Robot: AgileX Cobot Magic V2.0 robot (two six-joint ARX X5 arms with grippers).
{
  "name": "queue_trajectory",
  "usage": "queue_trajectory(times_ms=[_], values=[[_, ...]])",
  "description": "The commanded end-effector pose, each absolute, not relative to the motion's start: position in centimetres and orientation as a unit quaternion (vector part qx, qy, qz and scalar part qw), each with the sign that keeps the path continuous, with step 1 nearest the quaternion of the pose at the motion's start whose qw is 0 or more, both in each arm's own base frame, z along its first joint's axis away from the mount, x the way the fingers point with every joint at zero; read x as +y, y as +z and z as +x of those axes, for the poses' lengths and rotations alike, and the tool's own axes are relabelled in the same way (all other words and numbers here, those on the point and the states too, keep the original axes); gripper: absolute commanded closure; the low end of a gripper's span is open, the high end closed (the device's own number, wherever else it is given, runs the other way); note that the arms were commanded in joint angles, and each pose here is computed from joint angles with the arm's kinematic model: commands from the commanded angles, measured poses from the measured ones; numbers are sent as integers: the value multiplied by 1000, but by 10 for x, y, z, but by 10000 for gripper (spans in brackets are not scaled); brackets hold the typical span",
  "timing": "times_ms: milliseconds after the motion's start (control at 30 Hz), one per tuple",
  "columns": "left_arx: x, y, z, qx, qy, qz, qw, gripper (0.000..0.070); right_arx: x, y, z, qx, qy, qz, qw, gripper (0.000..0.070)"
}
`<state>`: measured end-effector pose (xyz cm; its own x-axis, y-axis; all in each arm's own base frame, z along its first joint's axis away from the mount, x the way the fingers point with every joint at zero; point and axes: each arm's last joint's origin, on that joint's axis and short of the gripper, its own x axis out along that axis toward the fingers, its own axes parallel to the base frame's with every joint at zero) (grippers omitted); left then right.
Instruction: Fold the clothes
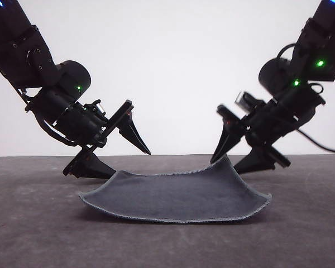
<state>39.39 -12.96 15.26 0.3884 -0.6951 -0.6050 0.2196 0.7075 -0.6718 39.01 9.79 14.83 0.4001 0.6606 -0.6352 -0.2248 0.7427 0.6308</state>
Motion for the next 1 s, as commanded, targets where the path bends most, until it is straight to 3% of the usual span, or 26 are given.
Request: queue_trajectory(times_ms=[0, 100, 167, 267, 367, 733, 967], values=[[-128, 142, 399, 476, -274, -238, 801, 196, 100, 146, 394, 468, 282, 218, 808, 473], [-128, 142, 399, 476, -275, -237, 801, 244, 100, 146, 395, 466, 284, 218, 809, 564], [-128, 142, 399, 476, -273, -237, 802, 392, 100, 146, 394, 467, 284, 218, 809, 618], [-128, 142, 399, 475, -267, -234, 805, 583, 100, 146, 394, 469, 283, 218, 808, 626], [-127, 142, 400, 473, -254, -229, 812, 684, 100, 146, 394, 469, 284, 218, 807, 684], [-126, 142, 400, 466, -251, -213, 821, 693, 100, 148, 393, 469, 289, 218, 805, 697], [-123, 148, 400, 462, -250, -213, 824, 693, 99, 160, 388, 463, 301, 189, 812, 697]])
